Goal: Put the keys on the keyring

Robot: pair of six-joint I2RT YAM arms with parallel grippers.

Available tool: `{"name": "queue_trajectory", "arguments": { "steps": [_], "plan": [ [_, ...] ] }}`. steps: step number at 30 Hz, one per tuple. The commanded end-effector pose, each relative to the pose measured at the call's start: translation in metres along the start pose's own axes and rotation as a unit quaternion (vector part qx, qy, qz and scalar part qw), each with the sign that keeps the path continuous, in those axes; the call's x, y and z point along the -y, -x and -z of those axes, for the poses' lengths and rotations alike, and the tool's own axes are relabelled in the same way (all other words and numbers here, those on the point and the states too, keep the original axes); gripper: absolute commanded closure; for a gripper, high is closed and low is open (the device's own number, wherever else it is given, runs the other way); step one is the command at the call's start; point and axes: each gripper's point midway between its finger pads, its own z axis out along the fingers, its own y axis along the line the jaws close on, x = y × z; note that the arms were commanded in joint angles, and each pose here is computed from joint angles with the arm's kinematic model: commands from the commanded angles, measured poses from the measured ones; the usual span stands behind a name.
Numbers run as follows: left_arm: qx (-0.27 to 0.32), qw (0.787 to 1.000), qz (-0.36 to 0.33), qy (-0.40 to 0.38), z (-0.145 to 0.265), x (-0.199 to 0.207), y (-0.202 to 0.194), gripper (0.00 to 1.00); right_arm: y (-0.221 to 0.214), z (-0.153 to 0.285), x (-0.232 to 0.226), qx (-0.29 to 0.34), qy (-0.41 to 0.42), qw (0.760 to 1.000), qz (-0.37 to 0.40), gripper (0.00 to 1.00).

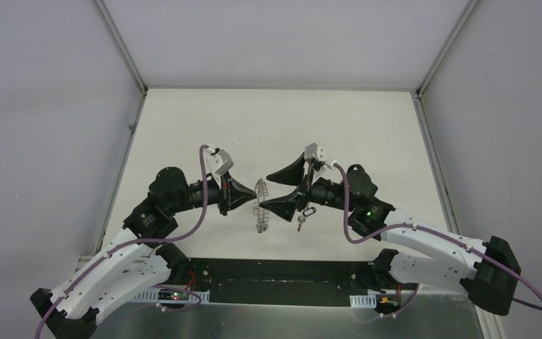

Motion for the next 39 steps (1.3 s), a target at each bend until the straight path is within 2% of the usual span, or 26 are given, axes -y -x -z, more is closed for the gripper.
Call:
{"name": "queue_trajectory", "arguments": {
  "steps": [1, 7, 8, 9, 12, 16, 21, 24, 26, 29, 33, 34, 35, 36, 39],
  "plan": [
    [0.01, 1.0, -0.013, 0.016, -0.006, -0.009, 0.0, 1.0, -0.01, 0.007, 0.014, -0.011, -0.034, 0.999, -0.01, 0.12],
    [-0.006, 0.998, -0.065, -0.011, -0.019, -0.015, -0.023, 1.0, -0.028, 0.024, 0.052, -0.032, -0.091, 0.995, -0.021, 0.12],
    [-0.004, 0.996, -0.082, -0.02, -0.02, -0.015, -0.024, 1.0, -0.025, 0.029, 0.07, -0.014, -0.141, 0.988, -0.066, 0.11],
    [-0.003, 0.995, -0.1, -0.029, -0.021, -0.014, -0.026, 1.0, -0.024, 0.034, 0.085, 0.006, -0.184, 0.975, -0.123, 0.03],
    [0.002, 0.985, -0.164, -0.054, -0.02, -0.01, -0.029, 1.0, -0.032, 0.049, 0.104, 0.017, -0.219, 0.958, -0.183, 0.0],
    [0.032, 0.957, -0.277, -0.084, -0.013, -0.002, -0.029, 1.0, -0.036, 0.063, 0.113, 0.02, -0.23, 0.948, -0.219, 0.0],
    [0.066, 0.916, -0.385, -0.092, -0.002, 0.003, -0.029, 1.0, -0.039, 0.077, 0.12, 0.01, -0.249, 0.947, -0.204, 0.0],
    [0.081, 0.891, -0.435, -0.099, 0.002, 0.007, -0.029, 1.0, -0.041, 0.086, 0.126, 0.005, -0.271, 0.942, -0.197, 0.0],
    [0.082, 0.885, -0.45, -0.09, 0.003, 0.005, -0.026, 1.0, -0.042, 0.091, 0.129, 0.004, -0.285, 0.938, -0.199, 0.0],
    [0.075, 0.891, -0.442, -0.075, 0.003, 0.0, -0.024, 1.0, -0.047, 0.097, 0.132, -0.011, -0.306, 0.929, -0.208, 0.0],
    [0.059, 0.937, -0.341, -0.054, 0.0, -0.004, -0.018, 1.0, -0.058, 0.107, 0.136, -0.049, -0.344, 0.908, -0.236, 0.0],
    [0.052, 0.948, -0.309, -0.049, -0.001, -0.006, -0.017, 1.0, -0.064, 0.111, 0.134, -0.069, -0.354, 0.899, -0.248, 0.0],
    [0.037, 0.958, -0.279, -0.05, -0.002, -0.006, -0.02, 1.0, -0.068, 0.12, 0.141, -0.068, -0.393, 0.876, -0.27, 0.0],
    [0.025, 0.967, -0.247, -0.051, -0.003, -0.005, -0.023, 1.0, -0.073, 0.126, 0.143, -0.079, -0.41, 0.864, -0.281, 0.0],
    [0.001, 0.987, -0.156, -0.04, -0.008, -0.007, -0.026, 1.0, -0.087, 0.139, 0.146, -0.115, -0.447, 0.834, -0.302, 0.0]
  ]
}}
